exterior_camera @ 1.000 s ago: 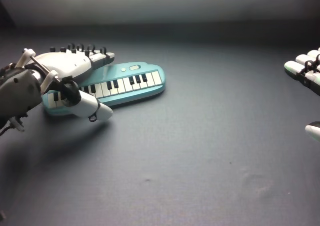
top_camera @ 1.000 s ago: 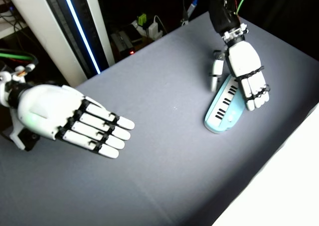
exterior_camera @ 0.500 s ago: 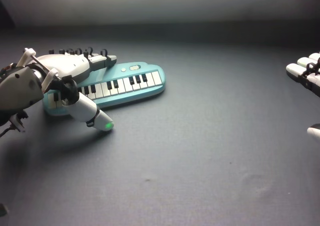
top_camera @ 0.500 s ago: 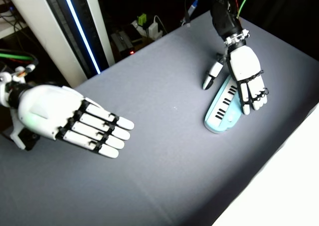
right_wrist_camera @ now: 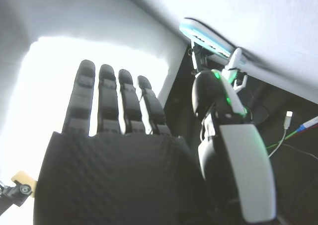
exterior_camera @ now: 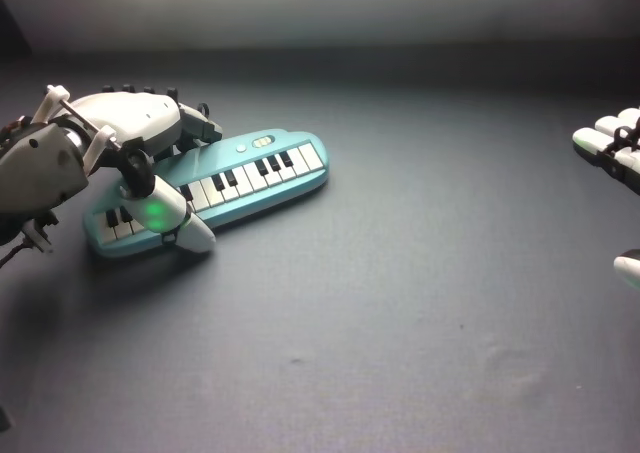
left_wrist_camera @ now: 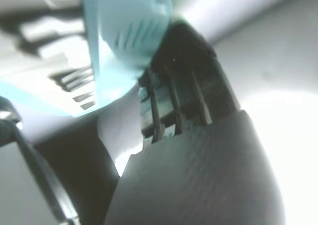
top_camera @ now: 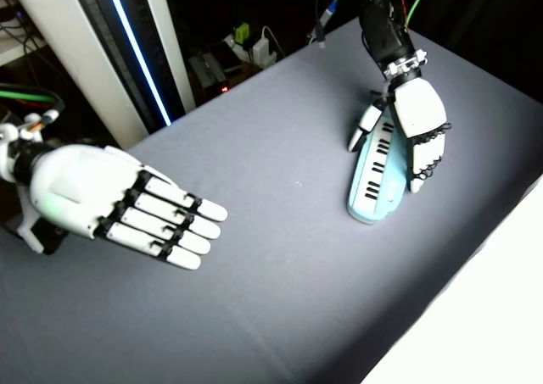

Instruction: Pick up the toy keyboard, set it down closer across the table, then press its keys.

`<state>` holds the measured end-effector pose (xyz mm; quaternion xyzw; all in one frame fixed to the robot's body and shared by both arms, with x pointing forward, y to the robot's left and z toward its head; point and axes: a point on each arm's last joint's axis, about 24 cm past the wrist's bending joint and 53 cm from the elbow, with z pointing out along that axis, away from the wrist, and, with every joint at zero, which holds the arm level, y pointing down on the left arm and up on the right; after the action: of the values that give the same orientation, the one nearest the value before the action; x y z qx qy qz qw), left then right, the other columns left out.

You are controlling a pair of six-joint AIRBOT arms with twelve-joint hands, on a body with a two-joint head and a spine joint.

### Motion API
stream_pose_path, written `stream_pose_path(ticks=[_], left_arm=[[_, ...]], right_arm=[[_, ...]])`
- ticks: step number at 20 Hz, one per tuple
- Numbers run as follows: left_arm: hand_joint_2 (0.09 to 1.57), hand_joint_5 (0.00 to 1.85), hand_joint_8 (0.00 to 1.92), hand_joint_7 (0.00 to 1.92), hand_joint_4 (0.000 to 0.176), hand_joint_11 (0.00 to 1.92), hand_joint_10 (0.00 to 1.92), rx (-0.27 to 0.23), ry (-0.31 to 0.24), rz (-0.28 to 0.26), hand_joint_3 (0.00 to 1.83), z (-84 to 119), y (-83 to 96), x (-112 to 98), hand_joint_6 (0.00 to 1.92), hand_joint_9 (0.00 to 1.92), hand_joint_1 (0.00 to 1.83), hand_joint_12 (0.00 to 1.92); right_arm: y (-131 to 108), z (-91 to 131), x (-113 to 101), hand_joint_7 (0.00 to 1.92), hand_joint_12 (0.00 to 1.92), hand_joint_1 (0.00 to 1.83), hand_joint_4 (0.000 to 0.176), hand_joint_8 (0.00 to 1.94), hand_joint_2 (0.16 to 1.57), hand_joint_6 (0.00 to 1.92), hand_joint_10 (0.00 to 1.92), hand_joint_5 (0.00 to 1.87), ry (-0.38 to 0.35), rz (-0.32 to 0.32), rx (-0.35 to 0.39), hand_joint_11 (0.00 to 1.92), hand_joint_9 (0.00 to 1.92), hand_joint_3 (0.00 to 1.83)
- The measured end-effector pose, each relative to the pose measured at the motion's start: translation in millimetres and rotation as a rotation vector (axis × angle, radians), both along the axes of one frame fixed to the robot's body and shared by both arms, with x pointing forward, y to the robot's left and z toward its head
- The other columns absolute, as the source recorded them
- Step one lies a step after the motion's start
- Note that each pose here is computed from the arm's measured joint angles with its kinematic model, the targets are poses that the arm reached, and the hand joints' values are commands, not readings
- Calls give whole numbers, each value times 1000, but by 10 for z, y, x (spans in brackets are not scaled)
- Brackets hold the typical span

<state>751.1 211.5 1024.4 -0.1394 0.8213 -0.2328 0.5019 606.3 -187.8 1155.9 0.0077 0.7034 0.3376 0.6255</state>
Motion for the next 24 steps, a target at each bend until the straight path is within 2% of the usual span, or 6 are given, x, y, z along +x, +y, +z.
stream_pose_path(ticks=[2, 6, 11, 14, 20, 24], left_arm=[[1024, 352, 1561, 302, 0, 633, 1828, -12, 5, 5, 31, -15, -12, -5, 1282, 432, 1238, 1920], [945, 513, 1422, 467, 0, 732, 1674, -20, 2, -12, 0, 9, -82, -56, 1178, 595, 1447, 1874], [1004, 222, 1569, 144, 0, 436, 1795, -32, -18, -68, 6, 89, -214, -145, 1427, 250, 1509, 1921], [1105, 101, 1262, 88, 0, 375, 1572, -45, -41, -119, 9, 158, -353, -199, 1264, 222, 1390, 1869], [1109, 133, 1347, 120, 0, 343, 1627, -110, -116, -254, 0, 432, -863, -296, 1194, 224, 1406, 1845], [1072, 48, 1620, 54, 0, 306, 1823, -146, -131, -328, 0, 474, -1267, -368, 1607, 144, 1412, 1921]], right_arm=[[-1, 0, 1, 0, 0, 411, 1, 0, 1393, 0, 0, 0, 1, -1, 1, 0, 0, 3], [-2, 10, 1, 0, 0, 409, 0, 0, 1396, 0, 0, 0, -2, -1, 4, 0, 0, 3], [-7, 13, 3, 0, 0, 423, 0, 0, 1397, 0, 0, 0, -3, -3, 6, 0, 0, 1], [-10, 7, -5, 0, 0, 407, 0, 0, 1394, 0, 0, 0, -4, -2, 4, 0, 0, 0], [-13, 10, -4, 0, 0, 385, 9, 0, 1389, 0, 0, 0, -5, -3, 5, 0, 0, 0], [-12, 11, -4, 0, 0, 381, 6, 0, 1384, 0, 0, 0, -6, -3, 5, 0, 0, 0]])
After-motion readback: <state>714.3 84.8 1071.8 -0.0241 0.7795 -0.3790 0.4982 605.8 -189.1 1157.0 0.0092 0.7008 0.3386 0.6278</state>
